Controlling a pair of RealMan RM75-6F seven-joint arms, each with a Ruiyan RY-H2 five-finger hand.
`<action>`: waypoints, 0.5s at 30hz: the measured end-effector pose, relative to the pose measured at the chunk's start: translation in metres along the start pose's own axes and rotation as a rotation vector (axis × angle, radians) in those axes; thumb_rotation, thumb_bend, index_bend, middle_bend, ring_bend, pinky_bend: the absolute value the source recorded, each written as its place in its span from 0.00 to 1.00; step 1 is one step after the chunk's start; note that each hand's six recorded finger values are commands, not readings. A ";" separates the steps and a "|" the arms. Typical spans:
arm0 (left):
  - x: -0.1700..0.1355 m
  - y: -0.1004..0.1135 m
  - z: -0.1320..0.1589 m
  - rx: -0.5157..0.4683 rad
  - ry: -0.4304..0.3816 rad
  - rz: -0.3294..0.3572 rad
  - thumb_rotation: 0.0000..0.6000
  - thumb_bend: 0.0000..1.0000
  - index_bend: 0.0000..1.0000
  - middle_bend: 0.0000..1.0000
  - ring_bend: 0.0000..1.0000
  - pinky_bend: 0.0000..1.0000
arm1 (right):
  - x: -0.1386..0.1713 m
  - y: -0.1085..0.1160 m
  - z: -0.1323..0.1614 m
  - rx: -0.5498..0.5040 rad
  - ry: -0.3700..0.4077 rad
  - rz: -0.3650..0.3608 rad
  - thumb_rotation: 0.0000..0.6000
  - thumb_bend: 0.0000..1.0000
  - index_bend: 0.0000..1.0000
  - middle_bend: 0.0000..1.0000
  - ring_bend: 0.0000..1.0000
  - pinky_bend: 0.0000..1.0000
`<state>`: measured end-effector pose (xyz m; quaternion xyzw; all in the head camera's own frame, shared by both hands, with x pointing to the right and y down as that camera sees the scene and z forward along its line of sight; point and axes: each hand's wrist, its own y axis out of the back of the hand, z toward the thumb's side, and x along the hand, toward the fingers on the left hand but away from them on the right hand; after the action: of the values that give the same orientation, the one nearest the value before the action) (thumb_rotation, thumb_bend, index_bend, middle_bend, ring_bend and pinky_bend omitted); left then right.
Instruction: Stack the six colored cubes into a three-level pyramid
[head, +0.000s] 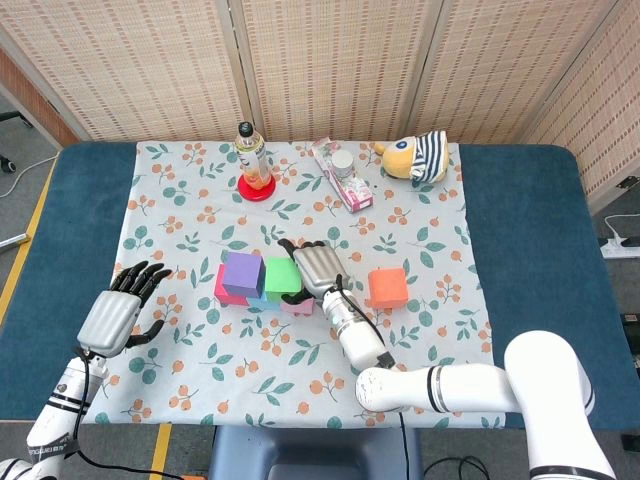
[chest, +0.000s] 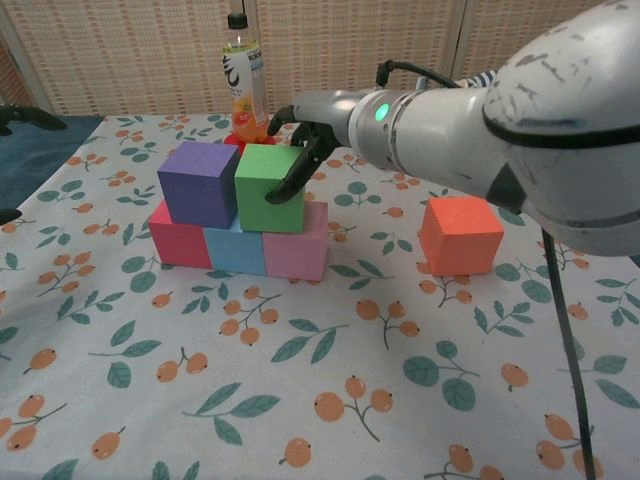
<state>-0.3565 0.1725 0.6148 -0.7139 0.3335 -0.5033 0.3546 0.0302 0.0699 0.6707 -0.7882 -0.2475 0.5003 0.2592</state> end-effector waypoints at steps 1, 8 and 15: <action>0.000 0.000 0.000 0.000 0.000 0.000 1.00 0.34 0.13 0.08 0.03 0.12 | 0.000 0.000 0.000 0.001 0.000 0.000 0.85 0.16 0.06 0.29 0.17 0.15; 0.000 0.001 -0.001 0.004 0.005 0.006 1.00 0.34 0.13 0.07 0.03 0.12 | 0.004 0.004 -0.002 0.010 0.014 0.001 0.85 0.00 0.07 0.22 0.11 0.11; -0.002 0.002 -0.002 0.001 0.011 0.008 1.00 0.34 0.13 0.07 0.03 0.12 | 0.007 0.010 -0.003 0.009 0.045 0.002 0.85 0.00 0.12 0.21 0.09 0.08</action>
<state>-0.3595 0.1724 0.6131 -0.7097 0.3383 -0.5057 0.3552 0.0374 0.0669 0.6605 -0.7982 -0.2384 0.4840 0.2677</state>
